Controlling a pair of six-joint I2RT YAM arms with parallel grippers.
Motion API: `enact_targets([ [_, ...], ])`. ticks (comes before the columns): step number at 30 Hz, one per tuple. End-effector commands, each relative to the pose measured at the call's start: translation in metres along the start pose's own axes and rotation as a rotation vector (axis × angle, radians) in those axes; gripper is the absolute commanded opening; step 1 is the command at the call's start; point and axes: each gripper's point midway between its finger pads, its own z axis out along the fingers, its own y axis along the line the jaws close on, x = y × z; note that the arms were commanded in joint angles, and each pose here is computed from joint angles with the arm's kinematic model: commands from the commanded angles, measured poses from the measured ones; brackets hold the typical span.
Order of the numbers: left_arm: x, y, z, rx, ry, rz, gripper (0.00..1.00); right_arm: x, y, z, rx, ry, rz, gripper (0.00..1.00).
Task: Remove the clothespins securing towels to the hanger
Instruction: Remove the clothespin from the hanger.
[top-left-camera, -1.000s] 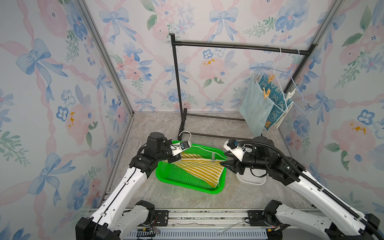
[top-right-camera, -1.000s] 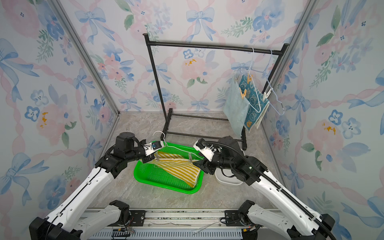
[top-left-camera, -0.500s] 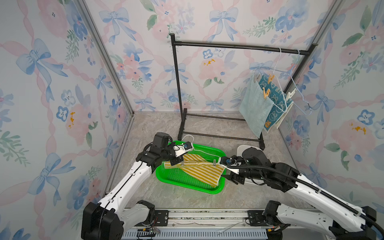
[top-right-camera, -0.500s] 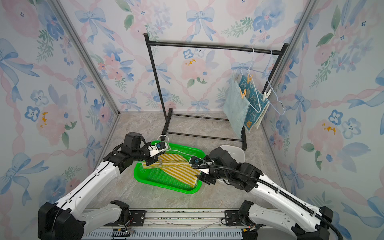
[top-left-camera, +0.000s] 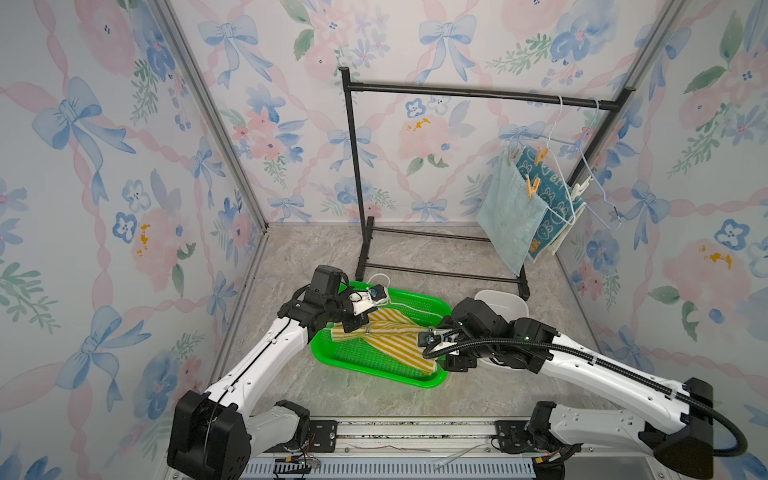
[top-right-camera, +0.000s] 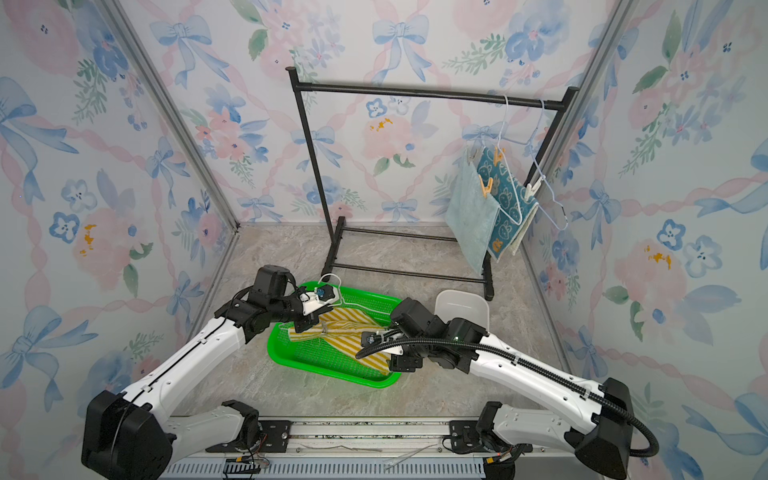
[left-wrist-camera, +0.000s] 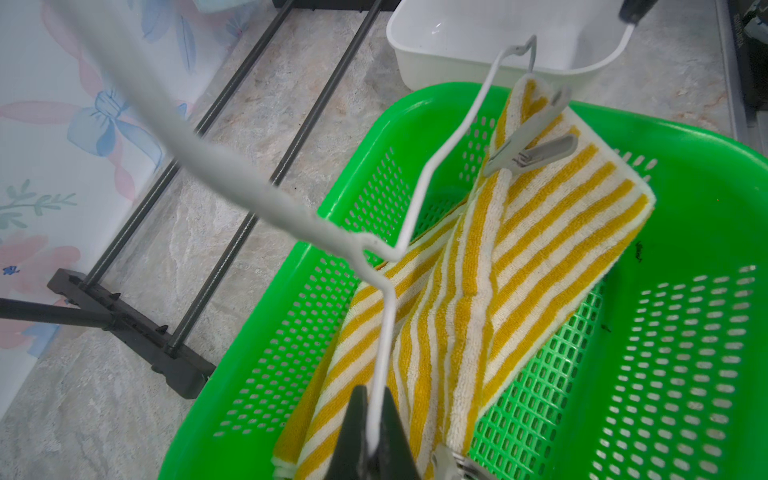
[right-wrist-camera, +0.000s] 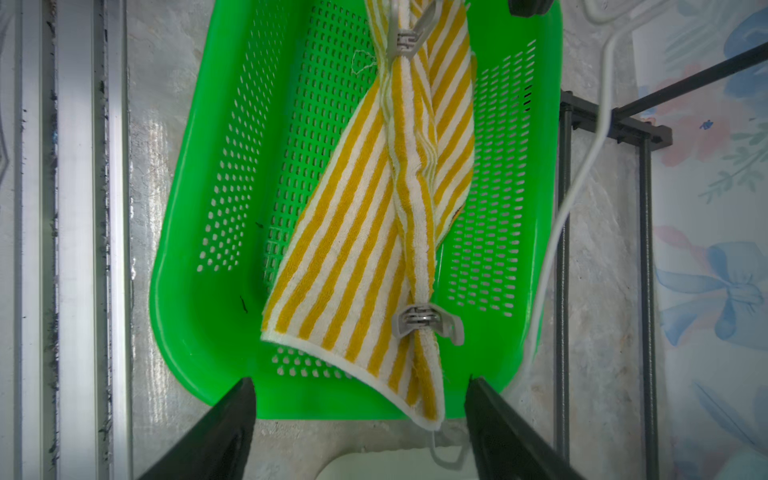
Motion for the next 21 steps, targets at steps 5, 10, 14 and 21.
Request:
enact_targets([
  [5, 0.000, -0.009, 0.001, 0.033, -0.016, 0.003, 0.00, -0.001, -0.019, 0.010, 0.079, 0.079, -0.091, 0.81],
  [10, -0.001, -0.009, 0.001, 0.032, -0.018, 0.013, 0.00, -0.001, -0.025, 0.020, 0.113, 0.094, -0.104, 0.81],
  [14, -0.001, -0.009, 0.000, 0.028, -0.019, 0.016, 0.00, -0.001, -0.028, 0.031, 0.125, 0.096, -0.114, 0.80],
  [21, -0.001, -0.008, -0.002, 0.022, -0.019, 0.023, 0.00, 0.006, -0.029, 0.052, 0.093, 0.136, -0.102, 0.73],
])
